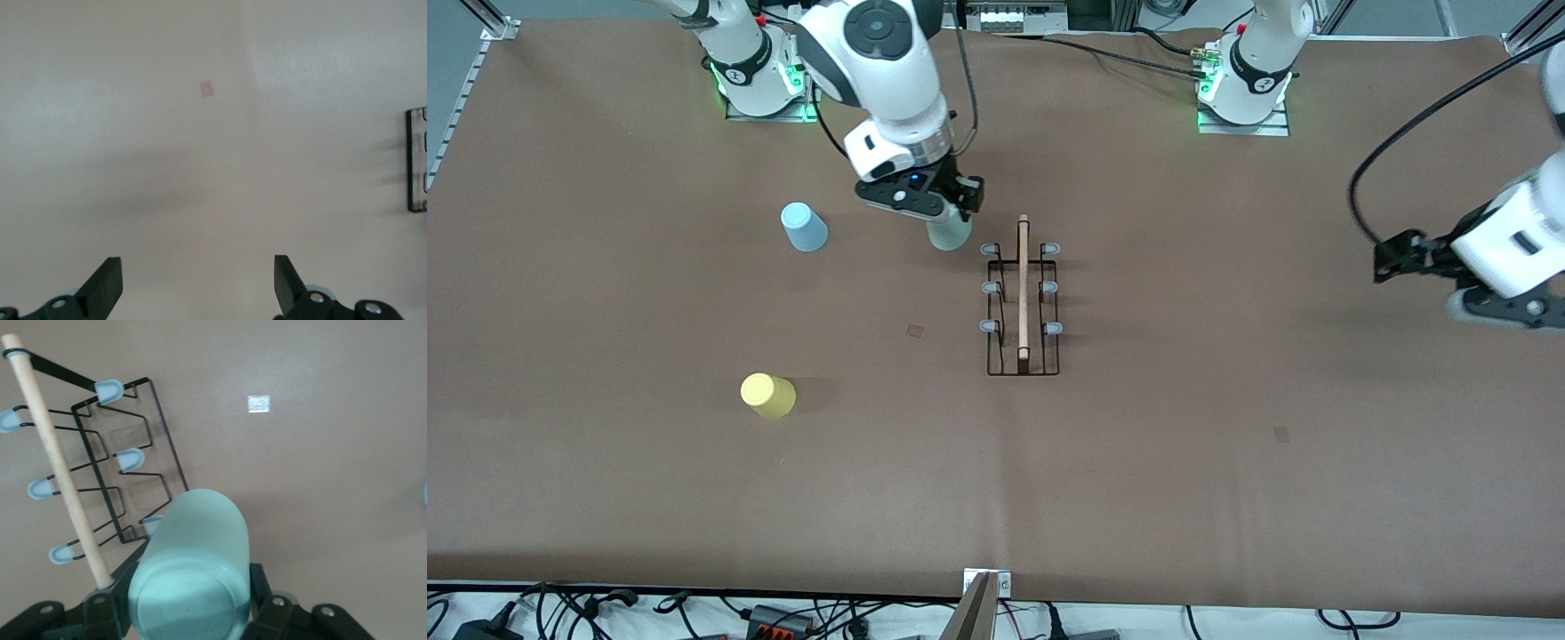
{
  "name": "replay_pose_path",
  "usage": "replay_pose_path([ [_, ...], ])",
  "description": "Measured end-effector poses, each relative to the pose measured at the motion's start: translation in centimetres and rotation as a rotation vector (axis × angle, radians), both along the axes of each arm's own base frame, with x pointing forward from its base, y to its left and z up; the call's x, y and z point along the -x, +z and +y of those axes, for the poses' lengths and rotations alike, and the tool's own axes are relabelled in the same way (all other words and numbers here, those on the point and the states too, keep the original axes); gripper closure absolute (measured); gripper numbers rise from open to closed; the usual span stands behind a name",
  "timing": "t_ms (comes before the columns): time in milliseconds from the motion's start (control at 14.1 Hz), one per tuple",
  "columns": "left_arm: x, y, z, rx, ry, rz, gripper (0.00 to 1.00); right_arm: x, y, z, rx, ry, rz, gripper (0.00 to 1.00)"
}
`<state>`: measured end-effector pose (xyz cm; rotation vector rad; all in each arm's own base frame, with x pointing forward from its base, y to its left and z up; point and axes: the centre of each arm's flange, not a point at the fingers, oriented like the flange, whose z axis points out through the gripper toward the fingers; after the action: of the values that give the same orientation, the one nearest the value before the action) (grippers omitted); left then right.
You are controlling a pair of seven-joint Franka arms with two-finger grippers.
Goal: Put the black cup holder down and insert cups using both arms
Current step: 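Lift the teal cup with the right gripper while the left gripper withdraws, then lower the teal cup onto a rack peg and open the right gripper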
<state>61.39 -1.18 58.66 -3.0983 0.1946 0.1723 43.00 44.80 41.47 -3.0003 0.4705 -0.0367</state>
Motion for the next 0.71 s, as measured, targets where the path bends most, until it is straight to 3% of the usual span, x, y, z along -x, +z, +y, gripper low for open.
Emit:
replay_pose_path([
  [426, 0.3, -0.5, 3.1, 0.057, 0.092, 0.02, 0.0, -0.3, -3.2, 2.1, -0.022, 0.015, -0.012, 0.32],
  [709, 3.8, 0.6, 1.0, 0.047, 0.069, -0.11, 0.0, -0.3, -3.4, 3.4, -0.04, 0.022, -0.013, 0.32],
])
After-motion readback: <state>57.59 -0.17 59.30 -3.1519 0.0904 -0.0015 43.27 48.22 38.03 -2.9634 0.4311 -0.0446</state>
